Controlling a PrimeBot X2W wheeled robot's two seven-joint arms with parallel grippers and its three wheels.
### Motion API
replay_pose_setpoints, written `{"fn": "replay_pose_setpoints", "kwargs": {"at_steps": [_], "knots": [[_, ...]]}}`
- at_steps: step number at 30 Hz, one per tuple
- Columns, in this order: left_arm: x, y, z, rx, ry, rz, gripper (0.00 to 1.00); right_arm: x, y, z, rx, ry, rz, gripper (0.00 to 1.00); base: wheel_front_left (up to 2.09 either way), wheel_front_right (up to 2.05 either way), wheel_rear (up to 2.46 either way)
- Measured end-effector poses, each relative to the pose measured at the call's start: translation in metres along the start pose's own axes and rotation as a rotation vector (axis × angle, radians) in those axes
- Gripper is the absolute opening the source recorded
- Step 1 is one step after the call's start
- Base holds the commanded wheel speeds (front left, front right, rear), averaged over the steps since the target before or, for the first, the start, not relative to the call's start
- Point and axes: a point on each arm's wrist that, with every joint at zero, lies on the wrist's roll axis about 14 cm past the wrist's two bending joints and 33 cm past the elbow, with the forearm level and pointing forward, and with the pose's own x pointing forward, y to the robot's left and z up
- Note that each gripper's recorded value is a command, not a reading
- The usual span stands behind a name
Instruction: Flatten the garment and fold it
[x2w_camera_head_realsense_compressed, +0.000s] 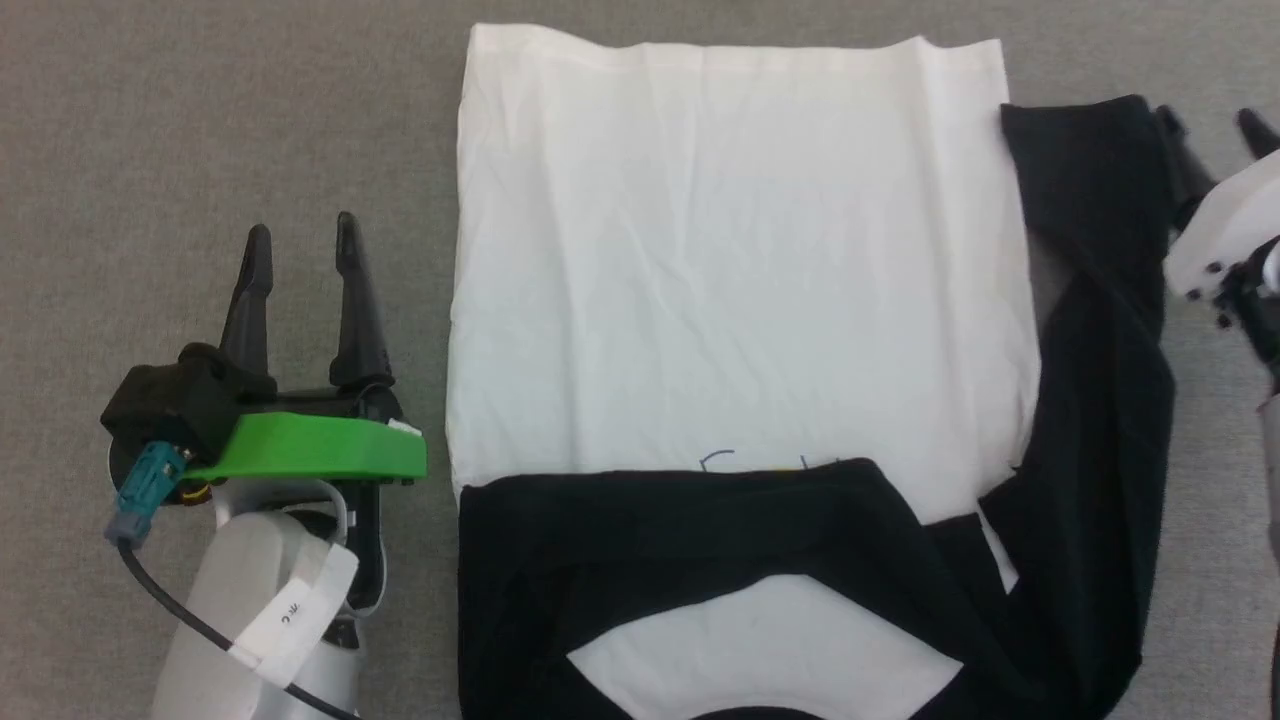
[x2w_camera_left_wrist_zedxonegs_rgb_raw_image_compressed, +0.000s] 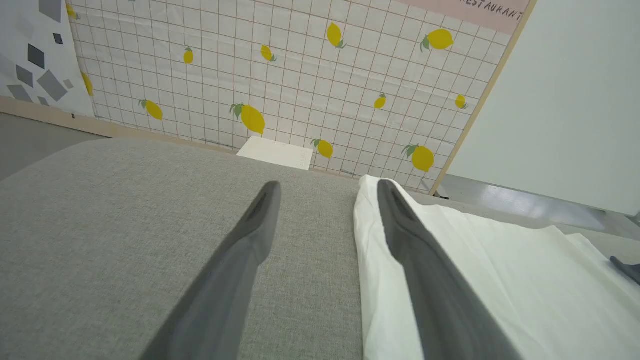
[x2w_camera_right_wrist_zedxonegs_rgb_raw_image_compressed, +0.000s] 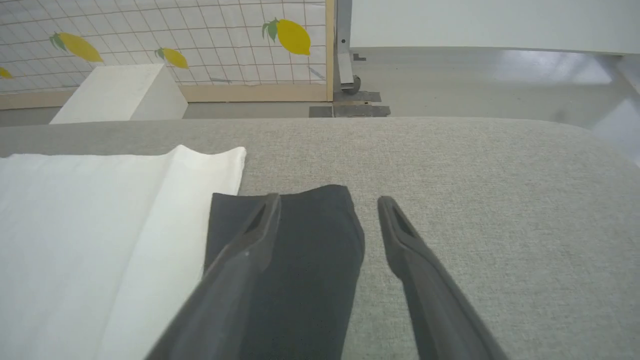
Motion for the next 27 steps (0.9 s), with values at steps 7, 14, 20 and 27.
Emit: {"fn": "replay_pose_setpoints", "kwargs": {"at_steps": [7,14,20,27], "knots": [[0.000,0.018,-0.016,0.014,0.022,0.035,1.00,0.038,-0.016,-0.029,0.001,0.157,-0.064,1.00,0.00,0.00,0.00],[-0.004,0.037,-0.021,0.036,0.032,0.081,1.00,0.058,-0.003,-0.065,-0.029,0.393,-0.044,0.44,0.00,0.00,0.00],[-0.006,0.040,-0.017,0.032,0.019,0.092,1.00,0.056,-0.001,-0.061,-0.061,0.441,-0.044,0.00,0.00,0.00,0.00],[-0.010,0.036,-0.011,0.035,0.016,0.079,1.00,0.033,-0.015,-0.046,-0.056,0.298,-0.060,0.00,0.00,0.00,0.00]]}}
